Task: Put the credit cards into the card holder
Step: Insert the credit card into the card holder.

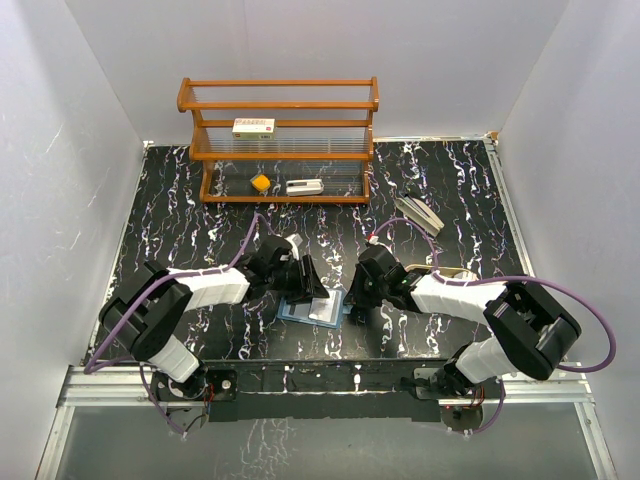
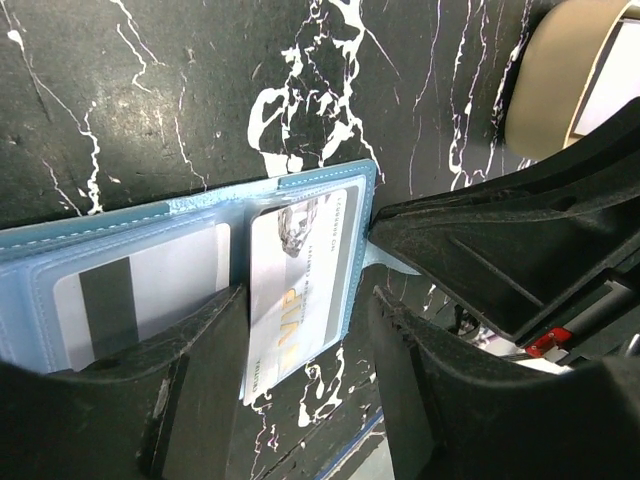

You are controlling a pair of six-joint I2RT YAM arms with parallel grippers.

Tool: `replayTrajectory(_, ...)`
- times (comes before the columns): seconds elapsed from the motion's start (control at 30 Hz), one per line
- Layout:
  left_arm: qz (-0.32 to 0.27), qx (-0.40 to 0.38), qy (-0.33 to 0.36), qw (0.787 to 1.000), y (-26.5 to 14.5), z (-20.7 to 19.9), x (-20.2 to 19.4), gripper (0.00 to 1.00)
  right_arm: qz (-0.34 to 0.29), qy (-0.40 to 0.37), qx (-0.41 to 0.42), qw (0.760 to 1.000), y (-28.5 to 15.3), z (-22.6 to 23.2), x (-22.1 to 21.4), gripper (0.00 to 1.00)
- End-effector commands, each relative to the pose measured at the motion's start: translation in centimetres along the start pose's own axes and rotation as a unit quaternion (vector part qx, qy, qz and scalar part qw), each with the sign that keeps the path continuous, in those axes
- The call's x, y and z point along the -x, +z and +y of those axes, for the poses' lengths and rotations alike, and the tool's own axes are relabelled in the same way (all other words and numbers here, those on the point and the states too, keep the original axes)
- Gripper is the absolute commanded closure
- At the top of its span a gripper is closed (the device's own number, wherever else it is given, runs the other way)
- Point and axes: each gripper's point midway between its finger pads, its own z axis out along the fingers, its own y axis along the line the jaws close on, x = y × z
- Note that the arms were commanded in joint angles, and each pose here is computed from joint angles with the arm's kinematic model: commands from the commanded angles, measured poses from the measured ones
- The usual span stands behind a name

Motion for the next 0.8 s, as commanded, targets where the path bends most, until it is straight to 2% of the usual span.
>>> replayTrajectory(0.0, -0.01, 0.046, 0.011, 0.999, -0.4, 0.5, 0.7, 0.5, -0.029, -0.008, 0.01, 1.0, -0.3, 0.9, 1.3, 0.99)
replayTrajectory(0.1, -0.016, 0.07, 0.007, 0.997, -1.0, 0.9, 0.9, 0.5, -0.035, -0.01, 0.004, 0.999, -0.6, 0.6, 1.4, 0.99)
replayTrajectory(0.3, -0.023, 0.068, 0.0, 0.997, -1.8, 0.4, 1.1, 0.49, -0.03, -0.01, 0.003, 1.0, -0.4, 0.4, 1.2, 0.99)
replayTrajectory(0.63, -0.038, 0.097, 0.025, 0.994, -2.4, 0.9, 1.9, 0.48, -0.028, -0.011, 0.005, 1.0, -0.2, 0.6, 1.2, 1.0)
replayTrajectory(0.77, -0.046, 0.079, 0.032, 0.995, -2.9, -0.2, 2.2, 0.47, -0.028, -0.011, 0.007, 1.0, -0.3, 0.7, 1.2, 1.0)
